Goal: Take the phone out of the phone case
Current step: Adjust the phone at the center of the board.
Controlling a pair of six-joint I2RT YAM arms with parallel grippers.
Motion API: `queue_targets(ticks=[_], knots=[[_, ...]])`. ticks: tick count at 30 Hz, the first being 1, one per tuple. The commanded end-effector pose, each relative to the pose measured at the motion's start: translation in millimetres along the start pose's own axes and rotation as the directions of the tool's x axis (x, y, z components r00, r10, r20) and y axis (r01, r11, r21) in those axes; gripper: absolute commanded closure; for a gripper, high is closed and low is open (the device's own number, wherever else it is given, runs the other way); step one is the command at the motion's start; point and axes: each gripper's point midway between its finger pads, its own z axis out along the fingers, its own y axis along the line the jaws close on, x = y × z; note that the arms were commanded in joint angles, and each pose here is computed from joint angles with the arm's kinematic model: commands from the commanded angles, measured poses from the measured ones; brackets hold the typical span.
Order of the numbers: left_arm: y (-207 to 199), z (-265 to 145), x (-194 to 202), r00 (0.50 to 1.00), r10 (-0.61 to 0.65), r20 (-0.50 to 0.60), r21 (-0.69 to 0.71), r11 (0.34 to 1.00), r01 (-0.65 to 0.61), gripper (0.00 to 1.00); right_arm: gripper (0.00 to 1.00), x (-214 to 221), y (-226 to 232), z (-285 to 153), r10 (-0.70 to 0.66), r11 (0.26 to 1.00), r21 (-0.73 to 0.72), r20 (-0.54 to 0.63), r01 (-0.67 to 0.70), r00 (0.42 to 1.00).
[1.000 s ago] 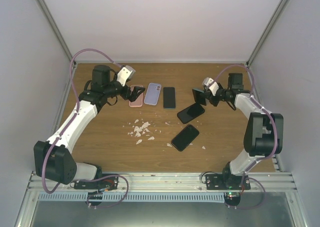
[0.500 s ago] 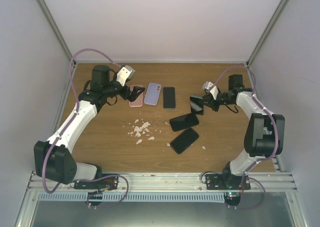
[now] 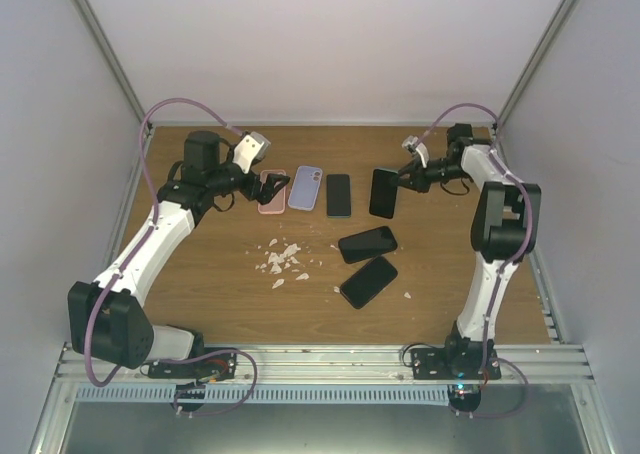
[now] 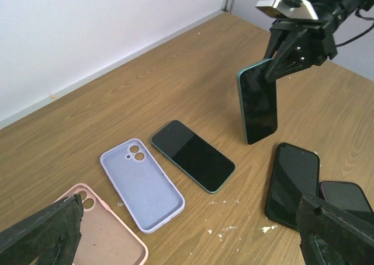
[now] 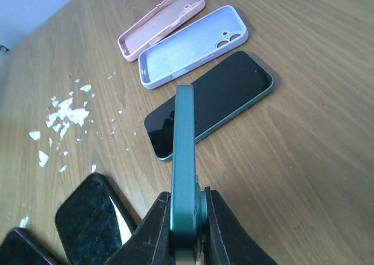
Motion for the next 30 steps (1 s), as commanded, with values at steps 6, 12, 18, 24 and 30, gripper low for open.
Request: queue_targets(ticks=[6, 12, 18, 24, 30], knots=[[1, 2, 2, 1.000, -0.006, 0.013, 0.004, 1.000, 0.006, 0.01, 0.99, 3, -20, 21, 0.263, 0.946, -0.207, 0.036, -0.250, 0.964], [2, 7, 7, 1.000, -0.021, 0.004, 0.011, 1.000, 0.021, 0.01, 0.87, 18, -50, 37, 0.320, 0.931, -0.187, 0.005, -0.313, 0.948], [4, 9, 9, 1.000, -0.025, -0.002, 0.011, 1.000, 0.025, 0.01, 0.83, 17, -79, 44, 0.321, 0.940, -0.126, 0.016, -0.317, 0.947], [5, 12, 12, 0.999, -0.032, -0.010, 0.012, 0.999, 0.032, 0.01, 0.75, 22, -106, 52, 0.323, 0.944, -0.070, 0.017, -0.321, 0.946], [5, 13, 14, 0.999, -0.035, -0.014, 0.011, 0.999, 0.035, 0.01, 0.58, 23, -122, 55, 0.316, 0.949, -0.020, 0.023, -0.316, 0.948]])
